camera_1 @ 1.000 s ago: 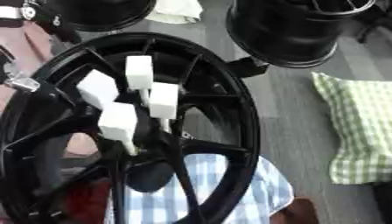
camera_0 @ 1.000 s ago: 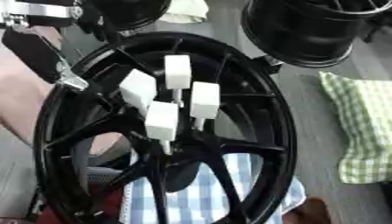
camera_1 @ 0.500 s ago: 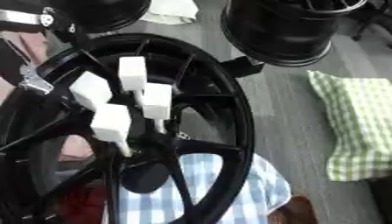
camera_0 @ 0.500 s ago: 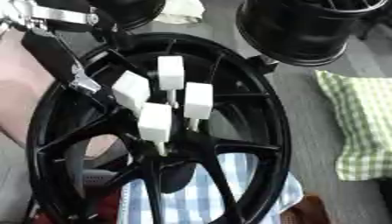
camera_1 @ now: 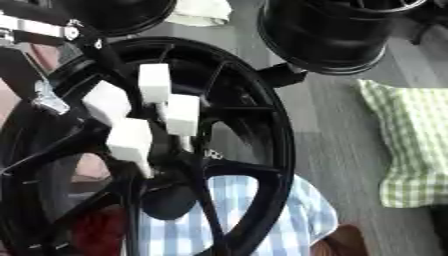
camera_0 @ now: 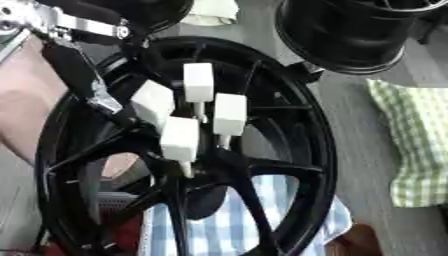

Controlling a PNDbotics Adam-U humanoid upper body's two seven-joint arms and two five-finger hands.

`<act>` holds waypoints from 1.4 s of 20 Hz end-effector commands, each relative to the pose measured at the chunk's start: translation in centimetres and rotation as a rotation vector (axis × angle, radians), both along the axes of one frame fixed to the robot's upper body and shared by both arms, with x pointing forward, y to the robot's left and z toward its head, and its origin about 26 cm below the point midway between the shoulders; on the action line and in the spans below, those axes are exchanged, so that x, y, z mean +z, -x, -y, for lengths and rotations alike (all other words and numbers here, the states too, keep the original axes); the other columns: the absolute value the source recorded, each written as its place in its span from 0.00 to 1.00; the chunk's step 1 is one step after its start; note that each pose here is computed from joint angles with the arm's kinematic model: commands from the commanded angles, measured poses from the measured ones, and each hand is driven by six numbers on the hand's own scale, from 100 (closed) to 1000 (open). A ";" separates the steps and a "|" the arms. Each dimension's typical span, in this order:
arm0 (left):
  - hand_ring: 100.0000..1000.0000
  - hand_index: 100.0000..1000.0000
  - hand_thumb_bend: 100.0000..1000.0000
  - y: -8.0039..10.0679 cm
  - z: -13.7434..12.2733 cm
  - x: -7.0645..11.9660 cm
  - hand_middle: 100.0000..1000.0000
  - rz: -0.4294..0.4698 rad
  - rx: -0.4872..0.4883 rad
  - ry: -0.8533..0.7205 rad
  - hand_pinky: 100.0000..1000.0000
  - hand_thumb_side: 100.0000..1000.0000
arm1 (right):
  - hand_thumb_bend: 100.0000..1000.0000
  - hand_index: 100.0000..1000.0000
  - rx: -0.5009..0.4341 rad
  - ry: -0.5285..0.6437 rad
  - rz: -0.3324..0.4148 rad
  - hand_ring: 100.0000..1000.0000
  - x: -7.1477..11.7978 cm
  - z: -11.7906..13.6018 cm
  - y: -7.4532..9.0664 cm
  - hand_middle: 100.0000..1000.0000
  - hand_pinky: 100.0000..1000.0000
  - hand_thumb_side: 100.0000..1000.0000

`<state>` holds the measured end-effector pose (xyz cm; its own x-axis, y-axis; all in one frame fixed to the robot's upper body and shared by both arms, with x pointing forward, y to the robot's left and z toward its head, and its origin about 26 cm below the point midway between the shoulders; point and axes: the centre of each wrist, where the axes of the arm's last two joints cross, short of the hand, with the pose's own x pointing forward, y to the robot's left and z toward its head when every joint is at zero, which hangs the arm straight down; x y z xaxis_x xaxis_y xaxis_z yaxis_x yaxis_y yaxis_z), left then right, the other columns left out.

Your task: Pull the pin out of the wheel hub.

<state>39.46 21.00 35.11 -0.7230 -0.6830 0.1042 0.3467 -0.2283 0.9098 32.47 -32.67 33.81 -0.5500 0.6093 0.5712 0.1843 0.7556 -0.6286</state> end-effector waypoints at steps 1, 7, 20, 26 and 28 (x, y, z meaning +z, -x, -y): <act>0.80 0.84 0.53 0.1 -0.1 1.0 0.74 0.024 -0.005 0.001 0.85 0.29 | 0.00 0.73 -0.012 0.001 0.030 0.65 1.1 0.2 0.3 0.63 0.81 0.71; 0.78 0.82 0.50 0.0 0.0 0.6 0.71 0.013 -0.002 -0.001 0.84 0.29 | 0.00 0.73 -0.020 -0.021 0.031 0.64 1.0 0.3 0.2 0.63 0.80 0.72; 0.70 0.73 0.45 0.2 0.3 0.5 0.58 -0.008 -0.035 0.017 0.80 0.24 | 0.00 0.72 -0.062 -0.084 0.038 0.64 0.9 0.8 -0.3 0.63 0.80 0.72; 0.68 0.71 0.46 0.4 0.3 0.8 0.56 -0.017 -0.046 0.039 0.79 0.23 | 0.00 0.71 -0.079 -0.107 0.043 0.64 0.8 1.3 -0.6 0.63 0.79 0.72; 0.68 0.71 0.46 0.5 0.4 0.9 0.56 -0.021 -0.054 0.044 0.79 0.23 | 0.00 0.71 -0.085 -0.114 0.042 0.64 0.7 1.4 -0.7 0.63 0.79 0.72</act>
